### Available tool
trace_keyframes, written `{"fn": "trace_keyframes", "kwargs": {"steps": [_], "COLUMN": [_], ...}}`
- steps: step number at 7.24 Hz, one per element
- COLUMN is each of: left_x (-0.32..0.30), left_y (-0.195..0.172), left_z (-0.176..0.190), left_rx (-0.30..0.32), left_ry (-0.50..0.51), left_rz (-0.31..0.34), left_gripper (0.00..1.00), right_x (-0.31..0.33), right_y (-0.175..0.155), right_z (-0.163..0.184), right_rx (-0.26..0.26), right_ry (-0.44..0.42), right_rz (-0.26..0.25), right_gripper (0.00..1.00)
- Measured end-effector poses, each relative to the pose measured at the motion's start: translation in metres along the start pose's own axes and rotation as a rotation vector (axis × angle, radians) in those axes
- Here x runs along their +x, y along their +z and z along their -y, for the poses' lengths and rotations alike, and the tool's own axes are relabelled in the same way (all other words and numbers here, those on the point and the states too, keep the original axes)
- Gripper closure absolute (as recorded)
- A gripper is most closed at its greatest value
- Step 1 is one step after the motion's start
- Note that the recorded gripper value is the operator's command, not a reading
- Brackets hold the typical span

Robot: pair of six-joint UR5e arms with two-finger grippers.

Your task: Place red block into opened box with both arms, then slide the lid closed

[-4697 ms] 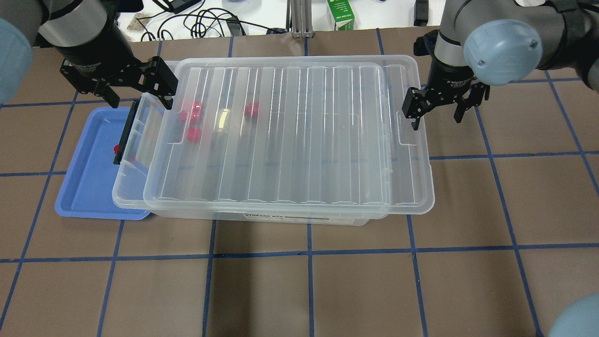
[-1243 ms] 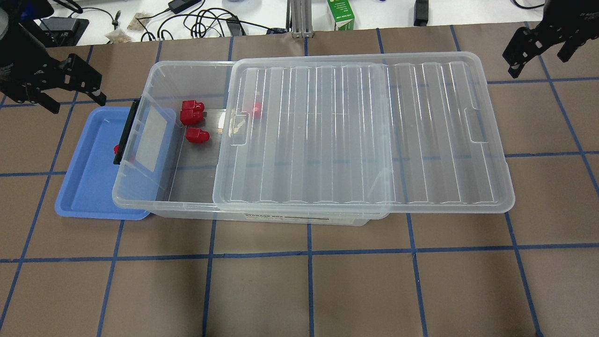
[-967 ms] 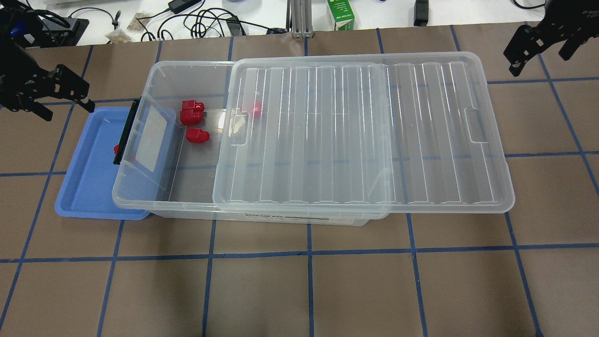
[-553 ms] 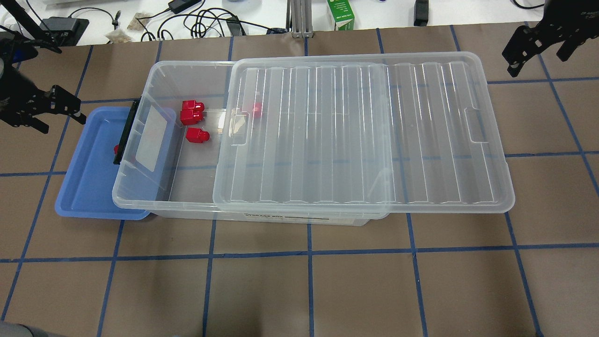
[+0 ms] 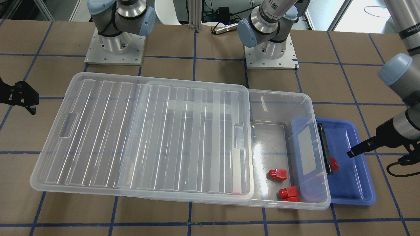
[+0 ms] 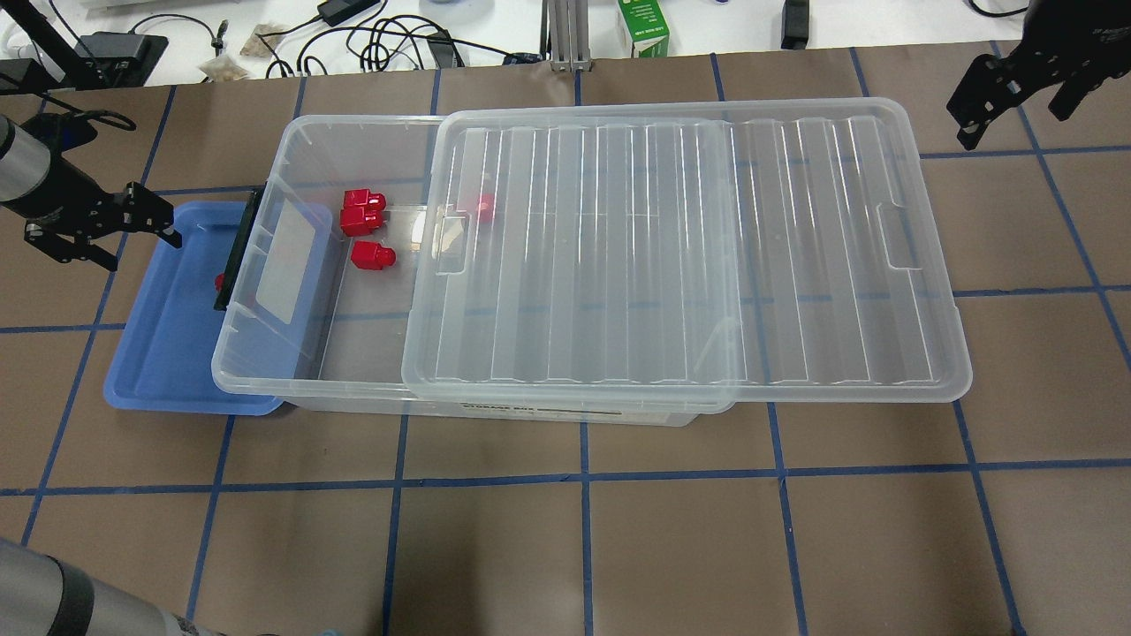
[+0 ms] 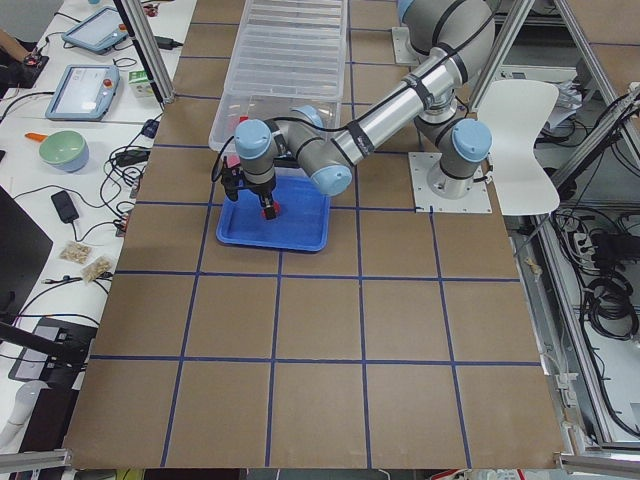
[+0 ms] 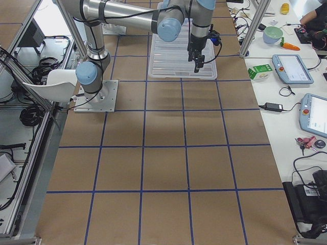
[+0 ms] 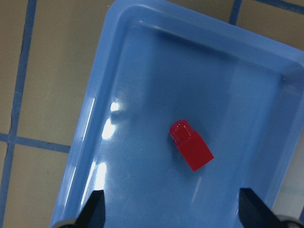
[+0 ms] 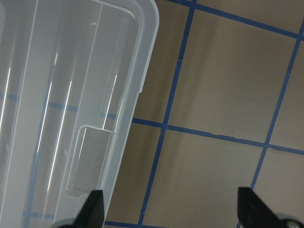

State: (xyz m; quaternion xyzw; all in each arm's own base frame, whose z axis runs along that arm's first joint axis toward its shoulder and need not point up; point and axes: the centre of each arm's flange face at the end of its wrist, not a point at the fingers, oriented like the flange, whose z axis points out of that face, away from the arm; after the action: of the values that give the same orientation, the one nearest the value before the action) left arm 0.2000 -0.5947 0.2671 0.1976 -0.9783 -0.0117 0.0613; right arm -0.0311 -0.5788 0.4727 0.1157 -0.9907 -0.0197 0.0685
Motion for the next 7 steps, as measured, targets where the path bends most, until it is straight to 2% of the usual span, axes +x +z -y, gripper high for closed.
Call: {"fn": "trace_keyframes", "kwargs": {"steps": [1, 2, 4, 5, 6, 7], "left_x": [0.000, 0.001, 0.016, 0.025, 0.030, 0.032], "left_y": [0.017, 0.031, 0.053, 0.064, 0.075, 0.084], "left_z": [0.005, 0.009, 0.012, 0.011, 0.009, 0.007], "left_rx": [-0.014, -0.012, -0.007, -0.008, -0.017, -0.029], "left_ry": [-0.086, -0.122, -0.116, -0.104, -0.099, -0.099], "left_rz": [-0.003, -0.003, 0.000, 0.001, 0.002, 0.002], "left_gripper": [0.02, 0.03, 0.14, 0.15, 0.27, 0.54], "right_x": [0.000, -0.001, -0.002, -0.004, -0.005, -0.006], "right_y": [0.000, 0.000, 0.000, 0.003, 0.007, 0.010], "right_z": [-0.001, -0.001, -0.003, -0.004, -0.005, -0.006], "right_rx": [-0.002, -0.004, -0.006, -0.012, -0.021, -0.025], "right_ry": [0.000, -0.001, -0.004, -0.006, -0.008, -0.009], "right_rz": [0.001, 0.004, 0.011, 0.015, 0.020, 0.023], "right_gripper": [0.00, 0.00, 0.00, 0.00, 0.00, 0.00]}}
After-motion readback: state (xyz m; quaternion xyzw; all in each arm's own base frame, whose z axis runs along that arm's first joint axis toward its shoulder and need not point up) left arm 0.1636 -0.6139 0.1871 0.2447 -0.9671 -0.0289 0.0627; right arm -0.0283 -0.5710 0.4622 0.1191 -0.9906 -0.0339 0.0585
